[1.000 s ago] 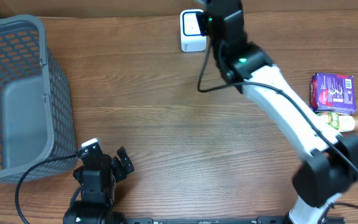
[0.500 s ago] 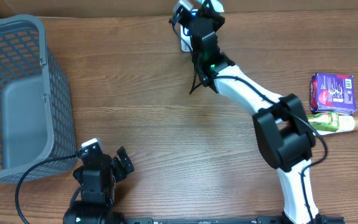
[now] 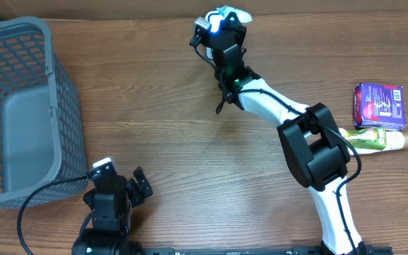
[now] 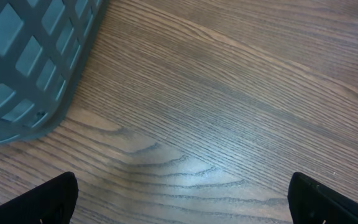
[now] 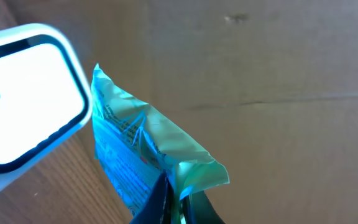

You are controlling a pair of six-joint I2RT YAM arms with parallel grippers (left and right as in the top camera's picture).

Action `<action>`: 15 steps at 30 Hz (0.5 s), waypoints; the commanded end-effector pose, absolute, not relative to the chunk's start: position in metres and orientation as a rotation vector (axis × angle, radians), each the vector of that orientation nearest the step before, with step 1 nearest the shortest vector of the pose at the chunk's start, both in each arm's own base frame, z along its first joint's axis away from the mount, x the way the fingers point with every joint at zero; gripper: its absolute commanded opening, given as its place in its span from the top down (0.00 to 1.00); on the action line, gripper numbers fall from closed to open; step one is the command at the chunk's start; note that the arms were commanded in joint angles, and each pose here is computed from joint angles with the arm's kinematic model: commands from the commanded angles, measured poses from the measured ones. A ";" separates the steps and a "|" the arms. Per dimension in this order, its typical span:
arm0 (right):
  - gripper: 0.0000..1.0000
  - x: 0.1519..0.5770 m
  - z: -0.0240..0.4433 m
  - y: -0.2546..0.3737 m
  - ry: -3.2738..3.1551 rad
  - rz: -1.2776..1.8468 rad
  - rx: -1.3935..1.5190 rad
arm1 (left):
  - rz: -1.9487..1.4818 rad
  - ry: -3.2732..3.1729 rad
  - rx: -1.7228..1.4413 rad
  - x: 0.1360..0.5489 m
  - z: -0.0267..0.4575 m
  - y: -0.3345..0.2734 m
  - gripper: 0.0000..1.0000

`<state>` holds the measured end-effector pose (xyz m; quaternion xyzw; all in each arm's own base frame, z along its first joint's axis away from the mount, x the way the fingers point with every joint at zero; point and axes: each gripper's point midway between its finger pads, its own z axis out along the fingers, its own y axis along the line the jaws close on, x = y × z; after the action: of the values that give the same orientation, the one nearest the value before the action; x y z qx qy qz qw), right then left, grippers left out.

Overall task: Scan the item barcode
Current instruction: 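Hold the wipes pack barcode before the scanner window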

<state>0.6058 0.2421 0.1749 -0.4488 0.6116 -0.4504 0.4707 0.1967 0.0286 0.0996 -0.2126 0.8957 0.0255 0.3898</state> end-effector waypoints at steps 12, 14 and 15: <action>0.96 0.587 0.230 0.262 1.446 -1.108 -1.031 | 0.067 2.259 -0.563 0.197 0.102 0.030 0.00; 0.96 0.581 0.256 0.255 1.450 -1.097 -0.966 | 0.067 2.259 -0.563 0.197 0.102 0.030 0.00; 0.96 0.577 0.272 0.251 1.459 -1.084 -0.926 | 0.067 2.259 -0.563 0.197 0.102 0.030 0.00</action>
<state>0.5889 0.2673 0.1796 -0.4661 0.6036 -0.4498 0.4649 0.1967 0.0285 0.0996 -0.2125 0.8957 0.0253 0.3898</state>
